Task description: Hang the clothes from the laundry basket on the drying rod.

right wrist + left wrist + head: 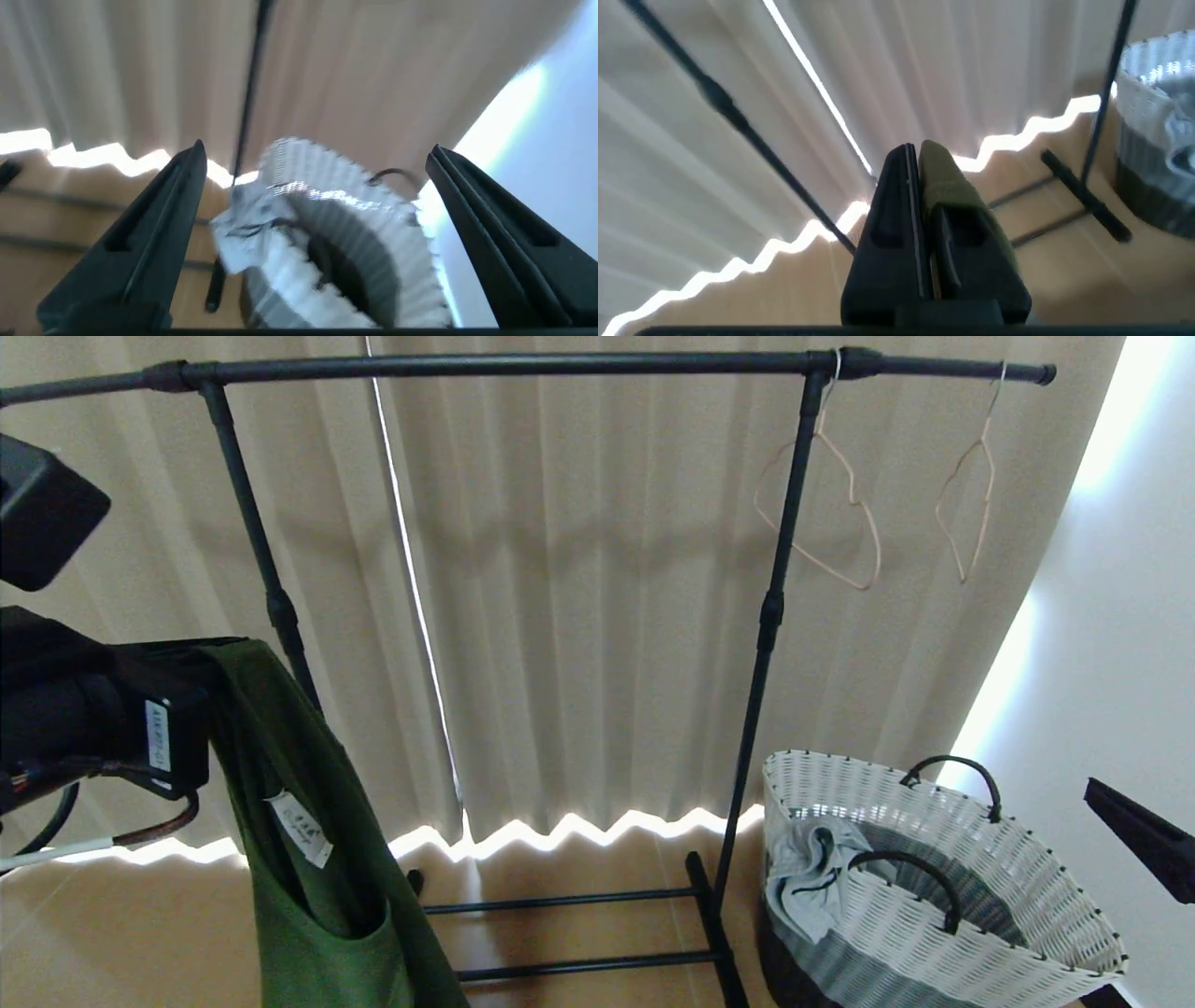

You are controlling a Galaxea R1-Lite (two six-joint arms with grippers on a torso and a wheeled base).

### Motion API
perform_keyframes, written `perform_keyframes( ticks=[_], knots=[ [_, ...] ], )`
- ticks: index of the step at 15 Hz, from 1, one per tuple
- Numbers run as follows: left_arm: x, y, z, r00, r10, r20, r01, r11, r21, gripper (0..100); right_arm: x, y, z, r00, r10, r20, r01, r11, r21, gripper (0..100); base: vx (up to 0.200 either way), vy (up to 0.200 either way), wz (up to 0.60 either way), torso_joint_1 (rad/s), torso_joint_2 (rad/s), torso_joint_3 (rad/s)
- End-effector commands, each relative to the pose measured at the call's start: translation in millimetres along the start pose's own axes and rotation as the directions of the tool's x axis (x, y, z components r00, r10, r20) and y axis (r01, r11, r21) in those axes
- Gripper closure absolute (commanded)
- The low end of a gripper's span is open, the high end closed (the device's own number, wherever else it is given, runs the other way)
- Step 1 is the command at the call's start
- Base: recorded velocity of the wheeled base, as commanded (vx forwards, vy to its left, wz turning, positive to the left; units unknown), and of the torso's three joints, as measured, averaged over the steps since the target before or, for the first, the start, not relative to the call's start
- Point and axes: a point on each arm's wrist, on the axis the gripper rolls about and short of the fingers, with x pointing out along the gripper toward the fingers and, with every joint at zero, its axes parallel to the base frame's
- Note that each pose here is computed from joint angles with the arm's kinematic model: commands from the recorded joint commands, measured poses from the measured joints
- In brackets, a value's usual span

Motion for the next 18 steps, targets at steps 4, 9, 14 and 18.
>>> perform_keyframes(
  ticks=[4,9,14,18],
  knots=[
    [-2,0.5,-3,1.000,-0.001,-0.001,0.001,1.000,-0.003,100,1,-2.3,-0.7,1.000,-0.023,-0.007,0.023,1.000,0.003,0,0.000,0.000,0.00,0.095,-0.52,-0.248],
    [-2,-3.6,-16,1.000,-0.009,-0.017,0.010,1.000,0.007,100,1,-2.3,-0.6,1.000,-0.022,-0.006,0.022,1.000,0.003,0,0.000,0.000,0.00,0.285,-0.48,-0.254],
    [-7,-1.5,-16,1.000,-0.003,-0.005,0.003,1.000,0.004,100,1,-2.2,-0.6,1.000,-0.020,-0.006,0.020,1.000,0.003,0,0.000,0.000,0.00,0.246,-0.50,-0.256],
    [-15,-0.6,-23,1.000,-0.001,-0.001,0.001,1.000,0.006,100,-4,-2.2,-3.1,1.000,-0.022,0.003,0.022,1.000,0.006,0,0.000,0.000,0.00,0.245,-0.52,-0.268]
  ],
)
